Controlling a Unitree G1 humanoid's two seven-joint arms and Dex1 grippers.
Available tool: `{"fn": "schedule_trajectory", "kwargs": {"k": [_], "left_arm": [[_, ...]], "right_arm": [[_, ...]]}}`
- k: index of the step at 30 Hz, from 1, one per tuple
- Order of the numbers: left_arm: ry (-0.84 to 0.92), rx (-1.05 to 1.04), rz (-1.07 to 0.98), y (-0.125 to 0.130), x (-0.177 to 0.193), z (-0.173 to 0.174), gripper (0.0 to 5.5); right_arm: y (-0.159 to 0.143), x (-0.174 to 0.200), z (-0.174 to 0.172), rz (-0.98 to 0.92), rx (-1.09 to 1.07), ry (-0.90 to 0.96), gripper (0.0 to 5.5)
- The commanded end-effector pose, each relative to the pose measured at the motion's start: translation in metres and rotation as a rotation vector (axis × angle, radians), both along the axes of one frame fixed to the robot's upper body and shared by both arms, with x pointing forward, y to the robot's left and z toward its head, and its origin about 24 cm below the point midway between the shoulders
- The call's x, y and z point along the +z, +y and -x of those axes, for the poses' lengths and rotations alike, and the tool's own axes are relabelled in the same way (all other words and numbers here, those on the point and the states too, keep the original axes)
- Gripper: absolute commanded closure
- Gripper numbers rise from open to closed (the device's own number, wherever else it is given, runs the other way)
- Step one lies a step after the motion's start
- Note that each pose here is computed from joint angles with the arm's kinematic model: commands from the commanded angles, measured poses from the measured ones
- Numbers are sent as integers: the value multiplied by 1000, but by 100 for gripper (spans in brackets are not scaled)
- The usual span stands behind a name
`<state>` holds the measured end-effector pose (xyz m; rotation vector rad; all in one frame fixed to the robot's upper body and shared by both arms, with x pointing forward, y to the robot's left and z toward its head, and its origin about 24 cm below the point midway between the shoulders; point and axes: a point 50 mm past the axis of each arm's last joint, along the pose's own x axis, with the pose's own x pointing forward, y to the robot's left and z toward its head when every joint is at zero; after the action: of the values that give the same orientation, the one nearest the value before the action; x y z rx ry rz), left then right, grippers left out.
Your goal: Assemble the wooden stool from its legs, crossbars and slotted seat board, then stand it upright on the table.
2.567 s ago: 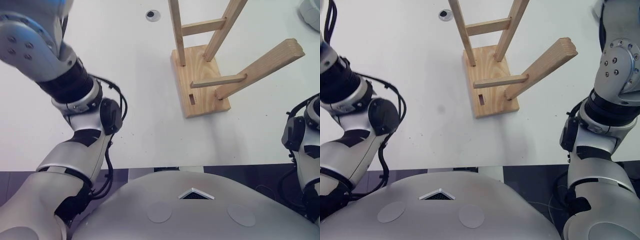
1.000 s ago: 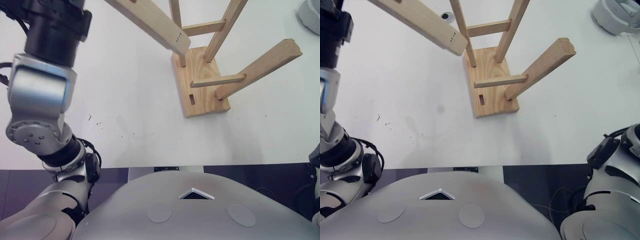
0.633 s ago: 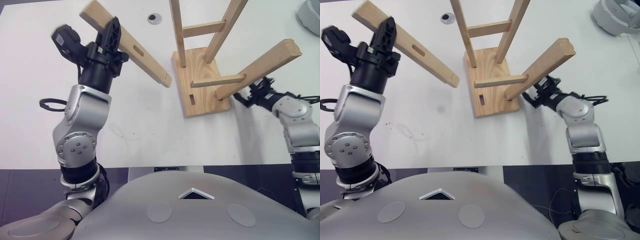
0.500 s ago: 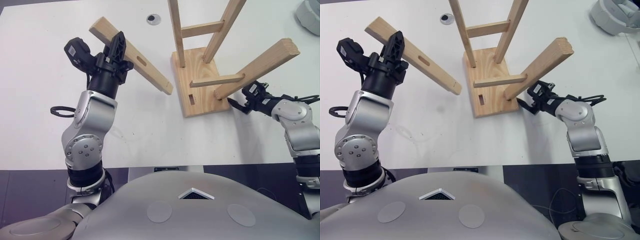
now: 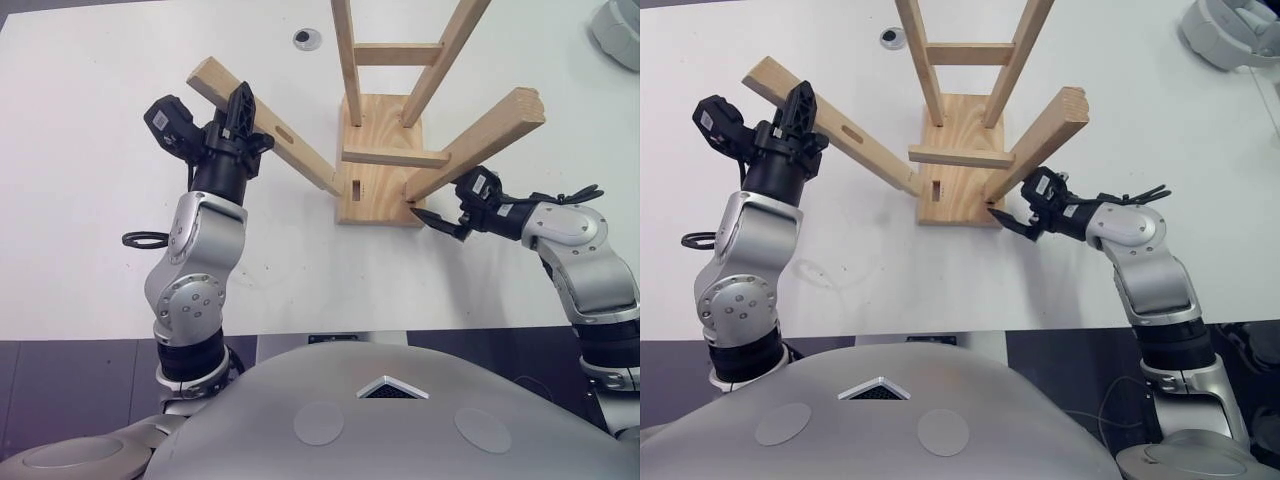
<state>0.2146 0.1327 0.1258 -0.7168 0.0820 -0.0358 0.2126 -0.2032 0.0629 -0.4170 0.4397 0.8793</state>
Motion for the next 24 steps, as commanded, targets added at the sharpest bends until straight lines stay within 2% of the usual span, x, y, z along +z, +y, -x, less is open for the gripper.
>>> {"fn": "schedule_trajectory", "kwargs": {"k": [1, 5, 9, 14, 21, 24], "left_arm": [[-15, -17, 35, -10, 2, -4, 447], [-7, -21, 33, -13, -1, -4, 447], [11, -25, 16, -16, -6, -4, 447], [37, -39, -22, -21, -8, 1, 447], [44, -32, -129, -23, -2, 9, 447], [30, -24, -188, -25, 1, 9, 447]], "right_arm": [[-20, 10, 0, 50, -38, -15, 170], [-32, 12, 3, 91, -17, 14, 170], [-29, 4, -7, 137, -35, -9, 170], [-10, -14, -11, 221, 34, 15, 170], [26, -11, -3, 91, 132, 58, 170], [32, -8, -2, 64, 140, 63, 170]]}}
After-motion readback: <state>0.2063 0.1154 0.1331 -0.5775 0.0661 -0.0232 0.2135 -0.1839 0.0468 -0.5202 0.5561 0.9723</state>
